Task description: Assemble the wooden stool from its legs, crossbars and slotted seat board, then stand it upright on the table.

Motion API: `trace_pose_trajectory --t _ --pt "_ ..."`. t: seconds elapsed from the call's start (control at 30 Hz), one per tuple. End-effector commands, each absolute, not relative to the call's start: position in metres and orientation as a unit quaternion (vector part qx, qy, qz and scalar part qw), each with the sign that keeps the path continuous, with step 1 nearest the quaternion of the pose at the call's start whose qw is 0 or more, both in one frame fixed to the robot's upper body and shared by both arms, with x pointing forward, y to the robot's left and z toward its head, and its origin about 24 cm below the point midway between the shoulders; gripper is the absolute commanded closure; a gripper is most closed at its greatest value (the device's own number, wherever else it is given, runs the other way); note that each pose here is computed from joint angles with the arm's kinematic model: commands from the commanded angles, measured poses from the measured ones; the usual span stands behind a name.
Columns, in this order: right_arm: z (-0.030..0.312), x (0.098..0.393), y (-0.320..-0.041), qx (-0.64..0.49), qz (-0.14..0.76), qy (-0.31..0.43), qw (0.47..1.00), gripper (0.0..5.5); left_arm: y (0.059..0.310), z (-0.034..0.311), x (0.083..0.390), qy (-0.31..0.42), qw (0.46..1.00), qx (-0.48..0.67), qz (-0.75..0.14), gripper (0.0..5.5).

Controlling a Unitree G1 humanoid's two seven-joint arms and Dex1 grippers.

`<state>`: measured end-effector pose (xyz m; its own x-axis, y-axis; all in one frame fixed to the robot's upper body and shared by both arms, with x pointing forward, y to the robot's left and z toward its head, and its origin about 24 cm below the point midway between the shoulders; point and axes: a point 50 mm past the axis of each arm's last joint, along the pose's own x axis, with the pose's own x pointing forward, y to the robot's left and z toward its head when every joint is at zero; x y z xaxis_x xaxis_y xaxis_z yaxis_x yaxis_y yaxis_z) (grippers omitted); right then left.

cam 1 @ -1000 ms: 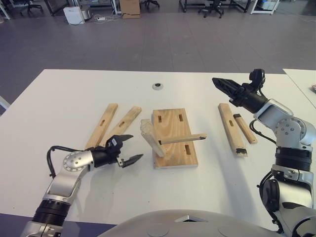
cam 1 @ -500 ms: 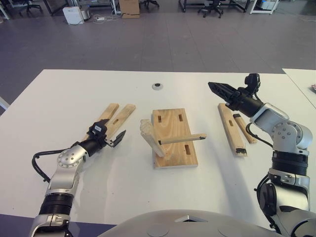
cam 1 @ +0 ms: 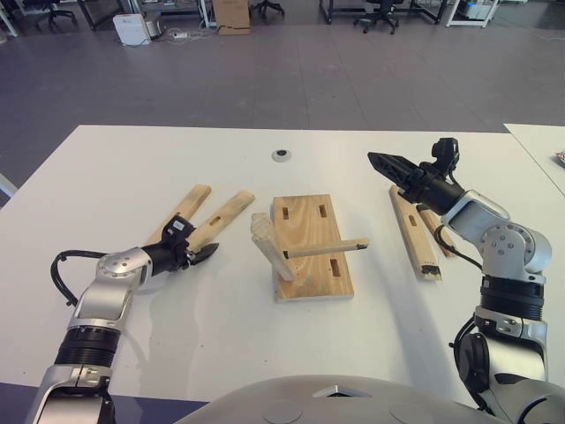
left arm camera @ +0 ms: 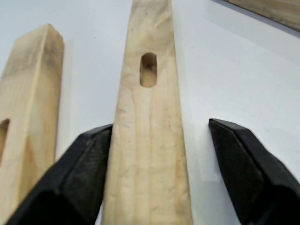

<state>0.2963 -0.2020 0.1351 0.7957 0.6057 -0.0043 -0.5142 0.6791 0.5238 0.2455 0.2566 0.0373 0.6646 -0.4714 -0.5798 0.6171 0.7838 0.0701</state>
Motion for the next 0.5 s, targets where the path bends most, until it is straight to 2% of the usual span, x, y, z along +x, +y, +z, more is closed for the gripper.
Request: trace_pose_trajectory --t 0.03,0.13,0.27,0.33,0.4,0.5 --pt "0.134 0.294 -0.199 0.265 0.306 0.091 0.910 1.89 0.262 0.028 0.236 0.334 0.883 0.124 -0.306 2.87" --pt "0.134 0.294 -0.199 0.266 0.303 0.091 0.911 1.89 0.261 0.027 0.234 0.337 0.882 0.118 -0.308 3.39" --pt "0.141 0.297 -0.199 0.266 0.307 0.083 0.910 1.89 0.258 0.037 0.243 0.299 0.901 0.101 -0.299 3.42" --pt "0.156 0.302 -0.199 0.272 0.315 0.063 0.907 1.89 0.249 0.064 0.260 0.217 0.923 0.063 -0.311 3.42" --pt "0.182 0.310 -0.196 0.282 0.328 0.029 0.901 1.89 0.243 0.112 0.283 0.104 0.939 0.032 -0.327 3.42" --pt "0.222 0.312 -0.183 0.296 0.384 -0.018 0.874 1.89 0.225 0.179 0.294 -0.014 0.917 -0.031 -0.398 3.42"
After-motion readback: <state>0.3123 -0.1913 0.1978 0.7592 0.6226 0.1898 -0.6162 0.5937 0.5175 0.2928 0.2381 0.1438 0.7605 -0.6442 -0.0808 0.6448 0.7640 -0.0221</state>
